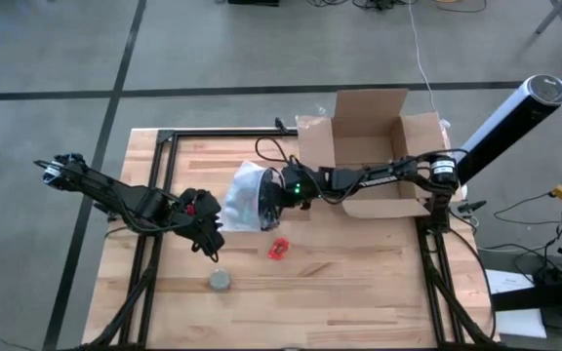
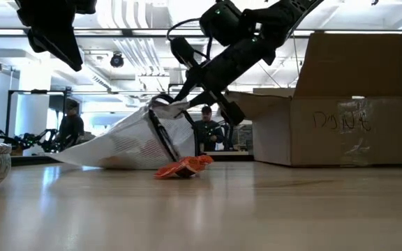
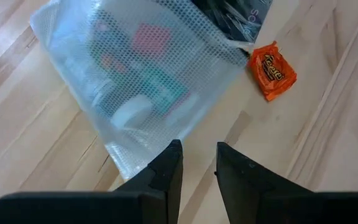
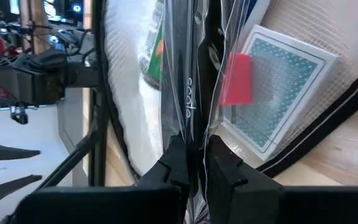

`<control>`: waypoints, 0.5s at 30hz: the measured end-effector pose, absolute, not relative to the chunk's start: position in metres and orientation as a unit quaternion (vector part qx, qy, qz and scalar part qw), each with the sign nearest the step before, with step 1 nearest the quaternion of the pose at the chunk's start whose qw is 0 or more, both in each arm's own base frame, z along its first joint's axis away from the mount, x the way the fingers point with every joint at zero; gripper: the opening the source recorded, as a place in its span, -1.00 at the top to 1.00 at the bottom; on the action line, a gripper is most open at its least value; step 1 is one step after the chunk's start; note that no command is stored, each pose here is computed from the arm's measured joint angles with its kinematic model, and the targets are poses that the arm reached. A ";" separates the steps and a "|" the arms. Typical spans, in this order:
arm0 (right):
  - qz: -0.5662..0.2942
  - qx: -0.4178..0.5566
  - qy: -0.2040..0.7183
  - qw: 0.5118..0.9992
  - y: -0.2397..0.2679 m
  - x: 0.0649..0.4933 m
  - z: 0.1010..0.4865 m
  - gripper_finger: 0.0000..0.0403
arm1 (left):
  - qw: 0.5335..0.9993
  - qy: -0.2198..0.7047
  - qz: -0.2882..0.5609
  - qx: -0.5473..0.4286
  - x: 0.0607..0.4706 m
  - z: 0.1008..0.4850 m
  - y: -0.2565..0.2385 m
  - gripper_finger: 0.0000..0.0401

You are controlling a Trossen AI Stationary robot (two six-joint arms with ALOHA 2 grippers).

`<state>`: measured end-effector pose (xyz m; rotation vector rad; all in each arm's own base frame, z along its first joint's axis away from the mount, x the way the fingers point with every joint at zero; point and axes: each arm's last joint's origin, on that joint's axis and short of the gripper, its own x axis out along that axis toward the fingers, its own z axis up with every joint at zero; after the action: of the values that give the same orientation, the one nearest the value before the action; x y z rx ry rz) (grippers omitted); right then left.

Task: Unpack boxes

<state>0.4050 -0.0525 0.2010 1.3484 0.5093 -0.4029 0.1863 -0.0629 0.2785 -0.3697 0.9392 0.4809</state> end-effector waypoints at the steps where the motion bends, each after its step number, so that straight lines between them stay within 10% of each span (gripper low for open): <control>1: -0.183 0.612 0.232 0.733 -0.053 0.405 0.201 0.94 | 0.848 0.444 0.230 -0.174 0.186 0.279 -0.063 0.59; 15: -0.258 0.569 0.215 0.750 -0.058 0.401 0.196 0.95 | 0.852 0.435 0.231 -0.175 0.188 0.279 -0.063 0.60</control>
<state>0.4010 -0.0583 0.1963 1.2444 0.4700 -0.5634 0.1876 -0.0629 0.2793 -0.3692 0.9165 0.4871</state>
